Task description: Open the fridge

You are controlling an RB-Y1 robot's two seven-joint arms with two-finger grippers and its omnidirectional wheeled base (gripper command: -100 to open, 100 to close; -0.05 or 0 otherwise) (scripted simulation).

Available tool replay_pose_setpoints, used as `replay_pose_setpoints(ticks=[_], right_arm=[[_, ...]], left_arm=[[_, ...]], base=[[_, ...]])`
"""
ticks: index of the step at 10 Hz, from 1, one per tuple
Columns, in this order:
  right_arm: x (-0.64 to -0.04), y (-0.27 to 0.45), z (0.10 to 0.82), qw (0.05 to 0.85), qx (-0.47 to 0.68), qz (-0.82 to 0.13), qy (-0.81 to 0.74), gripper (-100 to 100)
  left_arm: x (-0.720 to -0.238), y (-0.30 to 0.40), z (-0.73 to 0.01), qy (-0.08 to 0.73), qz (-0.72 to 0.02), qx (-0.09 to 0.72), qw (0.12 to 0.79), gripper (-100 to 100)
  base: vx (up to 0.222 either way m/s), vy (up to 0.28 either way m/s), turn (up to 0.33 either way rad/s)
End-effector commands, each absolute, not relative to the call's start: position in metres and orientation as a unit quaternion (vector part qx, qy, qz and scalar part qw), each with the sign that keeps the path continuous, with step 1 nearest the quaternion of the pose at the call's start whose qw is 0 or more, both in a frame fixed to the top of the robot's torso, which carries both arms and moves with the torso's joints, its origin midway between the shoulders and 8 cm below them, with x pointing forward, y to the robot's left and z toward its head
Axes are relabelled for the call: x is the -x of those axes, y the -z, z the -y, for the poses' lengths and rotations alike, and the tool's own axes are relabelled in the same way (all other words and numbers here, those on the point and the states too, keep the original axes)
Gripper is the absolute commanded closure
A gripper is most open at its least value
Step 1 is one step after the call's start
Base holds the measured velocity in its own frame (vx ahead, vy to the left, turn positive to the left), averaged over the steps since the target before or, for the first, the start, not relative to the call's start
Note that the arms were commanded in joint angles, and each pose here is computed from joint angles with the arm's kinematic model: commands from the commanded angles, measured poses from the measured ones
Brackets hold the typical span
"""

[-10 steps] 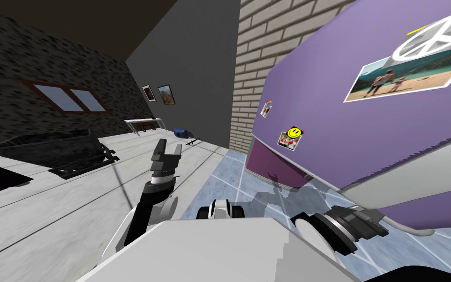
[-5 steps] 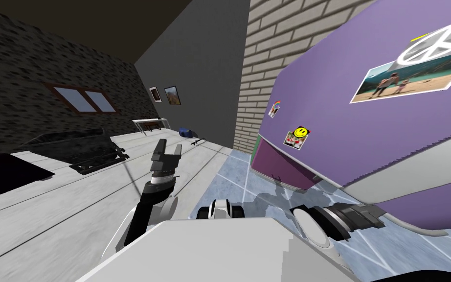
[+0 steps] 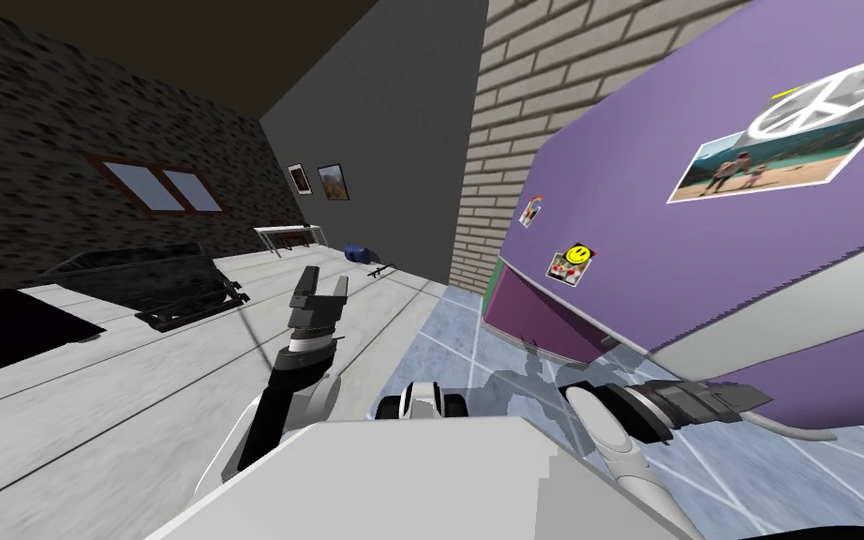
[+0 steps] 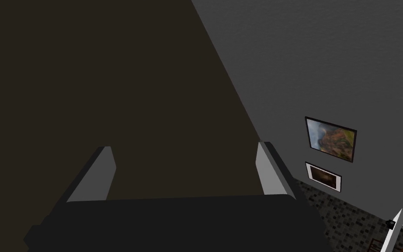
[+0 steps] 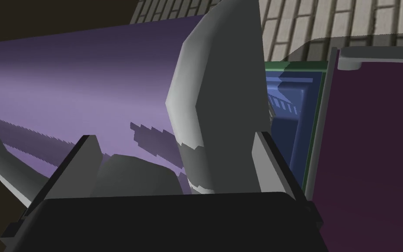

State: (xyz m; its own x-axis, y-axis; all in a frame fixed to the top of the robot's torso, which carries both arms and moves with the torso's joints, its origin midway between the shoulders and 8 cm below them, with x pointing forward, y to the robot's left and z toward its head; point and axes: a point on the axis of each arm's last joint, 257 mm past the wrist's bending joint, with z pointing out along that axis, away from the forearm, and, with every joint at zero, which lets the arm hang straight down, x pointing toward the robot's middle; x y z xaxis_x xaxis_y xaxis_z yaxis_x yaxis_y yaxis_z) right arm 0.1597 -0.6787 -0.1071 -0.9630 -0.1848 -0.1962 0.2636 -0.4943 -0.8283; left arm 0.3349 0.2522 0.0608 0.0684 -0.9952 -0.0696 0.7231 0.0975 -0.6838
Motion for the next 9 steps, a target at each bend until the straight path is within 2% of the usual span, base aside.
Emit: replay_pose_setpoints(ticks=[1, 3, 4, 9], right_arm=[[-0.171, 0.088, 0.696, 0.136, -0.037, -0.490, 0.860, -100], [-0.169, 0.093, 0.696, 0.133, -0.036, -0.495, 0.858, -100], [-0.169, 0.095, 0.696, 0.132, -0.034, -0.497, 0.857, 0], [-0.168, 0.103, 0.696, 0.128, -0.031, -0.504, 0.853, 0]], left_arm=[[-0.335, -0.061, -0.252, 0.625, -0.275, 0.247, 0.688, 0], [-0.335, -0.061, -0.252, 0.625, -0.275, 0.247, 0.688, 0], [-0.335, -0.061, -0.252, 0.625, -0.275, 0.247, 0.688, 0], [-0.335, -0.061, -0.252, 0.625, -0.275, 0.247, 0.688, 0]], base=[[-0.004, 0.041, -0.076], [-0.006, 0.020, -0.021], [0.000, 0.000, 0.000], [0.000, 0.000, 0.000]])
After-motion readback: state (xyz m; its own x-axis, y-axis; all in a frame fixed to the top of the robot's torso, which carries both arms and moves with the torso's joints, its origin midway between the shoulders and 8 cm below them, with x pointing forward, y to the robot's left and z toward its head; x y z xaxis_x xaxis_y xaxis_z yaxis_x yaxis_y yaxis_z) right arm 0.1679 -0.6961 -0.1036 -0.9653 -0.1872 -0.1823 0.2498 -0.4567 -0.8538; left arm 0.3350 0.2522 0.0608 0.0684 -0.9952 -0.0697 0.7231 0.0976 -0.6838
